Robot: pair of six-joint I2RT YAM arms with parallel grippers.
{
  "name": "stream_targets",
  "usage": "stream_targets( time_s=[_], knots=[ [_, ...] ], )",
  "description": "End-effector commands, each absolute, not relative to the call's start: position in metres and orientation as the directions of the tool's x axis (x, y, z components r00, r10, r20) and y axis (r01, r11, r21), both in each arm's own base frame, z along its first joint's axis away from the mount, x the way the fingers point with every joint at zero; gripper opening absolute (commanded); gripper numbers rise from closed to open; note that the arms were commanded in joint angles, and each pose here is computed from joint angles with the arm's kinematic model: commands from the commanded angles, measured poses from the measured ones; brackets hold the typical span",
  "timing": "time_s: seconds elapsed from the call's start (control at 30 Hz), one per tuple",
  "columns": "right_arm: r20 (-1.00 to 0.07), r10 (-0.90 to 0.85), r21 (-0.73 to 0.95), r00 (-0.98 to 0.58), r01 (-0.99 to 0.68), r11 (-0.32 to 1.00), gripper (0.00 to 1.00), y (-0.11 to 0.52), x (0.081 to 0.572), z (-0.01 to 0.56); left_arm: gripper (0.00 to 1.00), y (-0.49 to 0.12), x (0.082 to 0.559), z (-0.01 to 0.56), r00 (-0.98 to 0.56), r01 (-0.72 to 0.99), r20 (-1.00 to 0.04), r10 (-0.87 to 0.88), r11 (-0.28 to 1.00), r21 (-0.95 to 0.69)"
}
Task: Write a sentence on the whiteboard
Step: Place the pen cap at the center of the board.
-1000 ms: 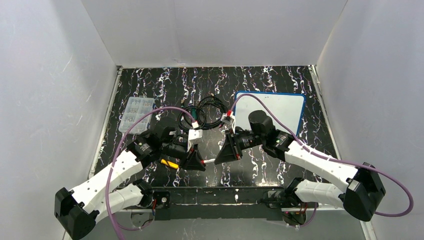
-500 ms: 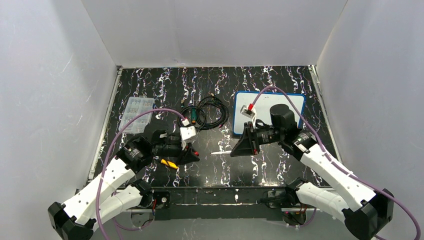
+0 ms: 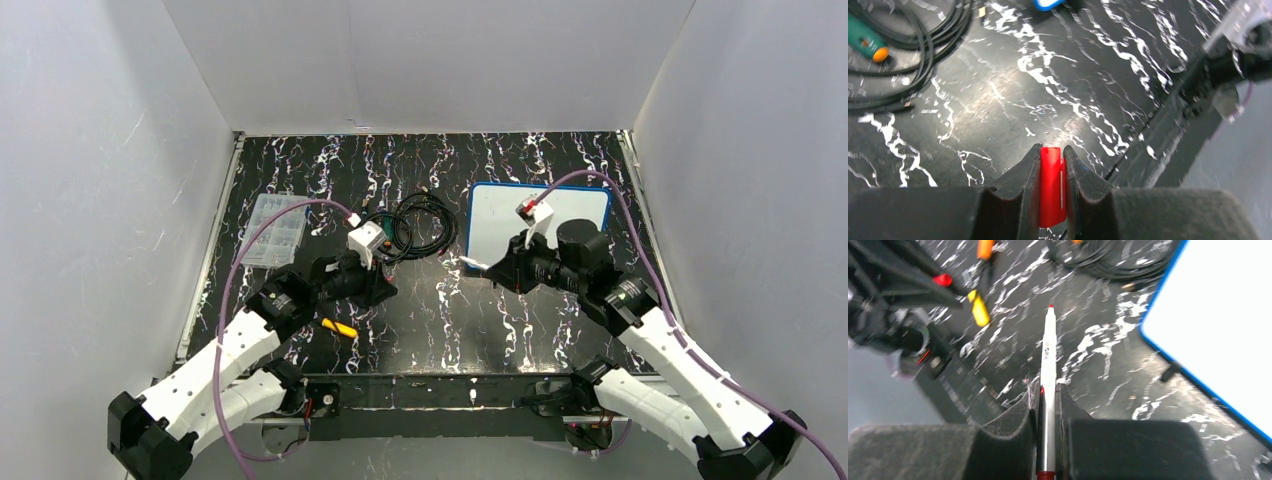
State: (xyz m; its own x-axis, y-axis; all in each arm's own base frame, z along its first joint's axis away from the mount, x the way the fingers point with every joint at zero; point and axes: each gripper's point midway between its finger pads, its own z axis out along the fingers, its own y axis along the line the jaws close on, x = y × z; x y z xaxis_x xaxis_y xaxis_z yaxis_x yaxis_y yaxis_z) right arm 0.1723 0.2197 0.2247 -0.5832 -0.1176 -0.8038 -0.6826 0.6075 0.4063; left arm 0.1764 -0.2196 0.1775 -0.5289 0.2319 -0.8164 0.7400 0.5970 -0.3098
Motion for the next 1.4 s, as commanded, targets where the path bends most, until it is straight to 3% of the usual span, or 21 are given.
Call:
stream_targets(
  time_s=[0.0, 0.13, 0.53, 0.67, 0.93, 1.27, 1.37],
  knots=[
    [-0.906, 0.065, 0.301, -0.418, -0.529, 0.794, 0.01, 0.19, 0.224, 0.242, 0.0, -0.204, 0.211, 0.153, -0.628, 0.46, -0.778, -0.034, 0.79, -0.406],
    [-0.936, 0.123, 0.265, -0.329, -0.433, 0.861, 0.01, 0.168, 0.239, 0.235, 0.0, -0.198, 0.221, 0.121, -0.663, 0.347, -0.741, -0.105, 0.834, -0.429],
    [-0.956, 0.12, 0.219, -0.27, -0.377, 0.9, 0.01, 0.149, 0.242, 0.227, 0.02, -0.195, 0.233, 0.045, -0.771, 0.257, -0.636, -0.01, 0.91, -0.326],
    [-0.957, 0.131, 0.217, -0.257, -0.342, 0.914, 0.01, 0.141, 0.242, 0.228, 0.17, -0.193, 0.232, 0.032, -0.794, 0.256, -0.608, 0.022, 0.919, -0.301],
    [-0.958, 0.169, 0.231, -0.231, -0.274, 0.934, 0.01, 0.126, 0.242, 0.234, 0.78, -0.191, 0.231, 0.053, -0.776, 0.249, -0.631, -0.004, 0.917, -0.312],
    [-0.963, 0.134, 0.206, -0.233, -0.319, 0.925, 0.01, 0.145, 0.259, 0.238, 0.84, -0.213, 0.253, 0.169, -0.732, 0.461, -0.678, 0.067, 0.781, -0.421],
    [-0.961, 0.137, 0.215, -0.239, -0.344, 0.914, 0.01, 0.158, 0.267, 0.24, 0.84, -0.208, 0.263, 0.198, -0.686, 0.524, -0.716, 0.127, 0.77, -0.365]
  ],
)
